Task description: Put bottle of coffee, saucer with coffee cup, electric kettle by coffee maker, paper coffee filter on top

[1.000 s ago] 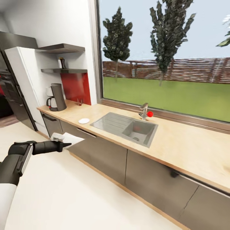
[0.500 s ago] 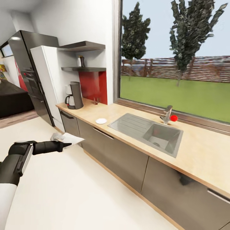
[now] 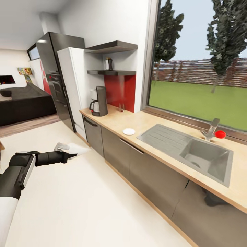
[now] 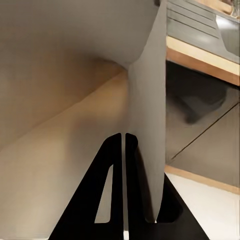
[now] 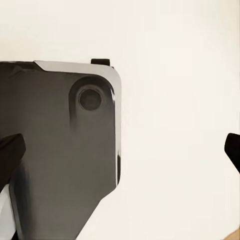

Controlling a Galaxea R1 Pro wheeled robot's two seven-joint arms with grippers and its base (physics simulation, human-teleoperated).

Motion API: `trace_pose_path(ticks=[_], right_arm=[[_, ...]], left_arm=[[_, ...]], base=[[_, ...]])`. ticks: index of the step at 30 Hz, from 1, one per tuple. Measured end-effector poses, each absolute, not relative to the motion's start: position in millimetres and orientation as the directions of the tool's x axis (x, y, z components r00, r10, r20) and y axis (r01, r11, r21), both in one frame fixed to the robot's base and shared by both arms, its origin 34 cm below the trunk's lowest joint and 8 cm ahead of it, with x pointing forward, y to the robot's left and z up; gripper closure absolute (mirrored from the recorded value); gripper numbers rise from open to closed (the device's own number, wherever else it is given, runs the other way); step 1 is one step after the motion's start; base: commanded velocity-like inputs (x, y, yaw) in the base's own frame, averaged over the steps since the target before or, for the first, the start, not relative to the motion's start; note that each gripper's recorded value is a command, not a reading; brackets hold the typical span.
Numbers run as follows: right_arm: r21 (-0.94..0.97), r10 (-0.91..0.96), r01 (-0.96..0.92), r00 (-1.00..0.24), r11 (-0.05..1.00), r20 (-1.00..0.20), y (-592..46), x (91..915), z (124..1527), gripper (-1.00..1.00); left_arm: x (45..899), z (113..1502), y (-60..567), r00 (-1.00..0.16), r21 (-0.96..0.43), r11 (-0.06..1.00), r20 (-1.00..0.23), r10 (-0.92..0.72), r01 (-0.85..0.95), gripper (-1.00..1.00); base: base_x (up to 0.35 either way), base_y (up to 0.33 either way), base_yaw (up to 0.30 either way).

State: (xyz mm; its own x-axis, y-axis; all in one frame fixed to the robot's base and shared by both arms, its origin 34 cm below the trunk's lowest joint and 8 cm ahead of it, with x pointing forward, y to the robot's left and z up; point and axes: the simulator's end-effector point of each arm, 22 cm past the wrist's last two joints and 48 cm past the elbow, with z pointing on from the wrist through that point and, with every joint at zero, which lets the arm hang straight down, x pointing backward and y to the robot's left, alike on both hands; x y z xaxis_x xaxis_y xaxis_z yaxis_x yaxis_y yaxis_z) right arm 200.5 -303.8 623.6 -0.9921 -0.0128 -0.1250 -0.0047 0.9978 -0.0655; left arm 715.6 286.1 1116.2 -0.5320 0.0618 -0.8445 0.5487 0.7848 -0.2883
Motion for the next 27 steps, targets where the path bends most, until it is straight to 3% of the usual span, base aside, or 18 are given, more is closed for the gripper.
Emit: trace_pose_path(ticks=[16, 27], right_arm=[[-0.065, -0.013, -0.006, -0.994, 0.998, -0.111, -303.8, 195.2, 622.4, -1.00], [-0.064, -0.014, -0.007, -0.995, 0.998, -0.101, -302.5, 191.4, 621.4, -1.00]], left_arm=[[716.9, 1106.2, 286.4, -0.547, -0.299, 0.785, -0.835, 0.060, 0.543, 1.00], [718.2, 1099.1, 286.1, -0.558, -0.305, 0.786, -0.828, 0.060, 0.538, 1.00]], base=[[0.338, 0.006, 0.250], [0.314, 0.141, 0.250]])
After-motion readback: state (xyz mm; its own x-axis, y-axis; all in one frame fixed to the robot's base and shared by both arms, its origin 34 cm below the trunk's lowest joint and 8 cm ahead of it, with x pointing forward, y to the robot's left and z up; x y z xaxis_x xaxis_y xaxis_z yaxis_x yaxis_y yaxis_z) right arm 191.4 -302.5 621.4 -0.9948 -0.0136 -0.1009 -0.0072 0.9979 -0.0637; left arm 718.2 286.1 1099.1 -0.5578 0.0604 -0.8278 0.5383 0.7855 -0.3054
